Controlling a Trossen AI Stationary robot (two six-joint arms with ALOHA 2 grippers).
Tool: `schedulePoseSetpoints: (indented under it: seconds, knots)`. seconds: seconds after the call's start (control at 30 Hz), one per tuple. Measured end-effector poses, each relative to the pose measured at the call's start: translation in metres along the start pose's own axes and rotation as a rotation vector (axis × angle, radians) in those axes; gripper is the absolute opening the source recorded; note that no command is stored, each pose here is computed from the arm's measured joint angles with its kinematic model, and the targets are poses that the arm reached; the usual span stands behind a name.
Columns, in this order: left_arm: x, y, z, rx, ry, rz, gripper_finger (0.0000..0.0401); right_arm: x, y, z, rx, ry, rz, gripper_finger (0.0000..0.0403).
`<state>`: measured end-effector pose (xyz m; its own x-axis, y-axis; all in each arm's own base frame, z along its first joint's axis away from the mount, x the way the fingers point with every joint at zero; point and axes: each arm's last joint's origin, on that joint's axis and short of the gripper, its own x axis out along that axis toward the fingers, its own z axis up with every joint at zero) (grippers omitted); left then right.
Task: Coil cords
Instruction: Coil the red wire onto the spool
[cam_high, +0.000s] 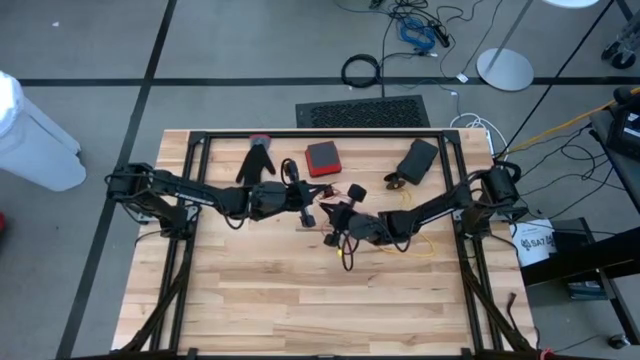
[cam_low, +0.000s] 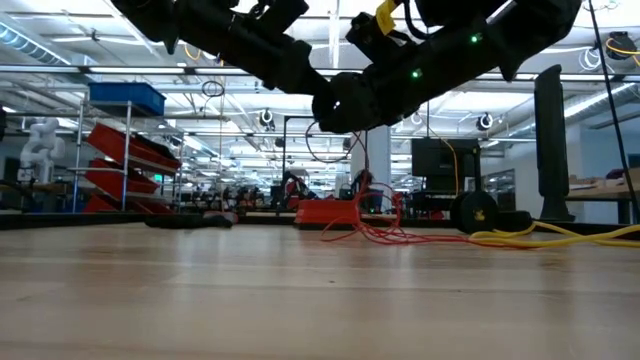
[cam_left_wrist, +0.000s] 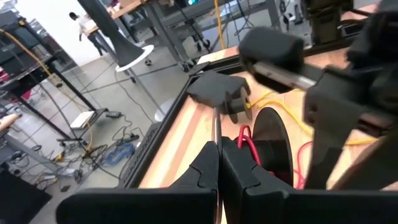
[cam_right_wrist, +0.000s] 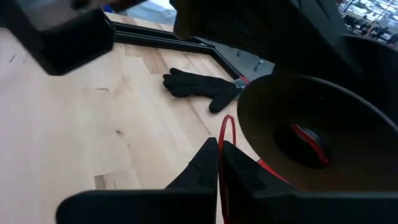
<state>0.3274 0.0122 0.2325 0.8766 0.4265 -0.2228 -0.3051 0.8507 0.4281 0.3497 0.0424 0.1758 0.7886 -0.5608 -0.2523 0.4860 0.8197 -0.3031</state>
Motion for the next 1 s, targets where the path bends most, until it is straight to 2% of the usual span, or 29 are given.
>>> schedulePoseSetpoints:
  seconds: [0.27,0.6,1.0]
  knots:
    - [0.000,0.000,0.000,-0.032,0.002,0.002,0.0000,-0.007,0.005,0.001,-0.032,-0.010,-0.042,0.0000]
    - [0.003,0.003,-0.003,-0.161,-0.014,-0.119,0.0000,-0.017,0.013,0.009,-0.102,-0.067,-0.081,0.0000]
    - [0.002,0.000,-0.004,-0.233,-0.008,-0.214,0.0000,-0.040,0.022,0.019,-0.178,-0.084,-0.167,0.0000]
